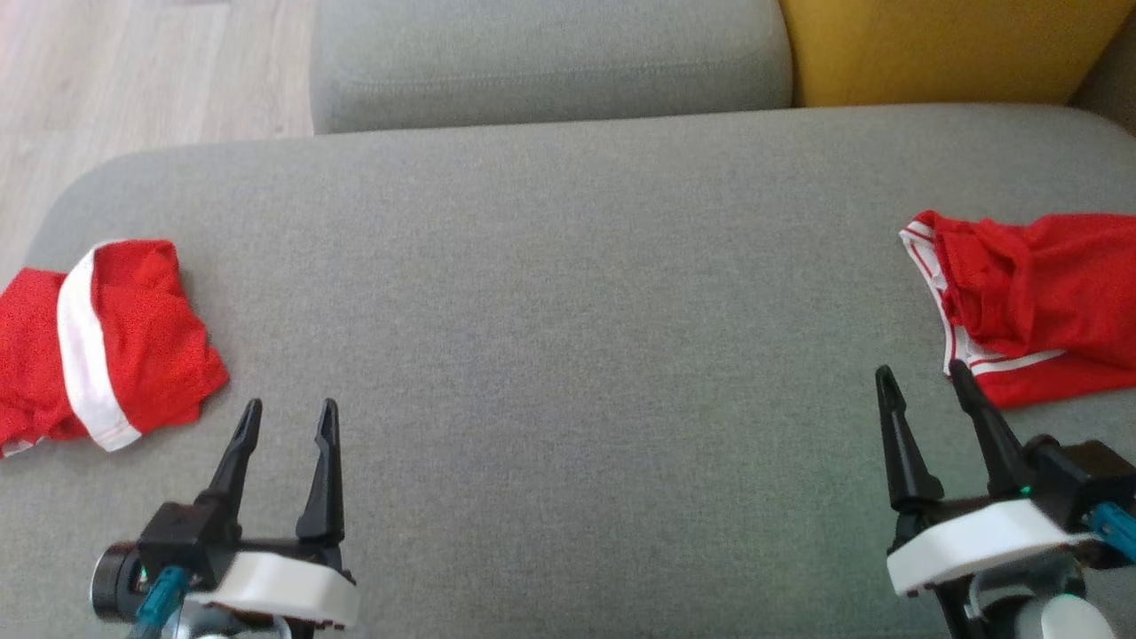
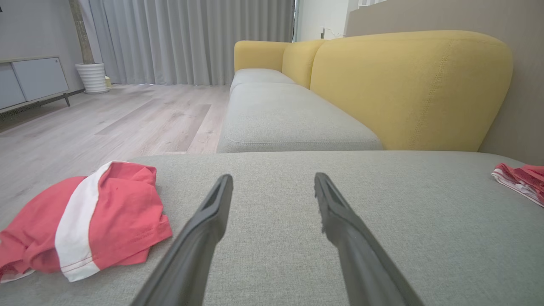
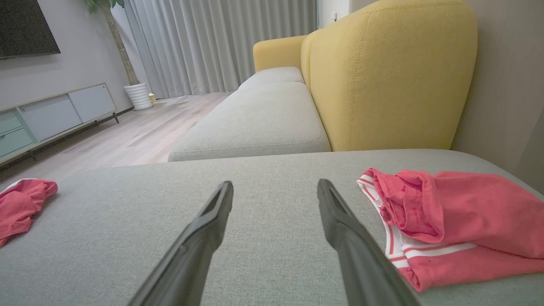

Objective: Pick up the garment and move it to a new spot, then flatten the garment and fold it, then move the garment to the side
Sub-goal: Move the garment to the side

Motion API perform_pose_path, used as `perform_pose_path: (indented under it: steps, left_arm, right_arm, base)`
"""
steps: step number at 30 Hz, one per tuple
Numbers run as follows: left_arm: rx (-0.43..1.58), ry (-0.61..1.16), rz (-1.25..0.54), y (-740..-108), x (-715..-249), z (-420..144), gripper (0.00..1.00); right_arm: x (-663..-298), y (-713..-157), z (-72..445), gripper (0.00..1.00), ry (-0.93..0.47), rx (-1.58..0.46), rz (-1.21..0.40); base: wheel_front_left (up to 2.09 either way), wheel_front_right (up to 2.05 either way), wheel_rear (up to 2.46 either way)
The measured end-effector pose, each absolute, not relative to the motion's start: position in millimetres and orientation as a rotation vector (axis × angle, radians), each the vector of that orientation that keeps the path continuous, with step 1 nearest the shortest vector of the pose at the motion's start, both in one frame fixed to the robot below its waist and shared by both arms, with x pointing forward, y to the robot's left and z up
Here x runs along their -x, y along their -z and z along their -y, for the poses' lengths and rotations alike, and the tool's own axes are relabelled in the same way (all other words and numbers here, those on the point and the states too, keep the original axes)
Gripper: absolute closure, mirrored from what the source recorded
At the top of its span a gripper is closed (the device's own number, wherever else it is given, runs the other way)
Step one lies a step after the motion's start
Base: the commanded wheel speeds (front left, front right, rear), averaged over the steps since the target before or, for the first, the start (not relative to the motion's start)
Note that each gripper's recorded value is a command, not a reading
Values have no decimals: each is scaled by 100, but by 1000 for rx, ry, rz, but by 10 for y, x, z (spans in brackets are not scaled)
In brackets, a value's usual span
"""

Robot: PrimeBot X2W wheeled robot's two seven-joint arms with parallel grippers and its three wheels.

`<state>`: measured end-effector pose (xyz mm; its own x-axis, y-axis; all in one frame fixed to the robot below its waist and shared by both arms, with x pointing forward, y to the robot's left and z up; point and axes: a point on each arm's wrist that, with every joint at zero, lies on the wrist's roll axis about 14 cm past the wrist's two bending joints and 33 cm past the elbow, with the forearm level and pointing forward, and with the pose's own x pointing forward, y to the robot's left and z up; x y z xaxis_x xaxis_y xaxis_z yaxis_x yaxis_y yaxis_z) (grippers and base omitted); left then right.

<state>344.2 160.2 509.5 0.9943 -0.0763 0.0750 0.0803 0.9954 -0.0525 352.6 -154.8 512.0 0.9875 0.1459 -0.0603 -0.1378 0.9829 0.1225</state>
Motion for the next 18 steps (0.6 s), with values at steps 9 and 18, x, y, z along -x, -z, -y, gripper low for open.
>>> perform_pose_path:
  steps: [9,18]
  left_arm:
    - [52,90,59,-5086,-3382,-1579,0]
    - [56,95,50,-5070,-3389,-1569,0]
  right_arm:
    - [-3437,-5151,1606,0,-126,-116,-64]
    - [-3435,-5167,1626,0,-120,-107,-63]
  base:
    - [0,0,0]
    - [0,0,0]
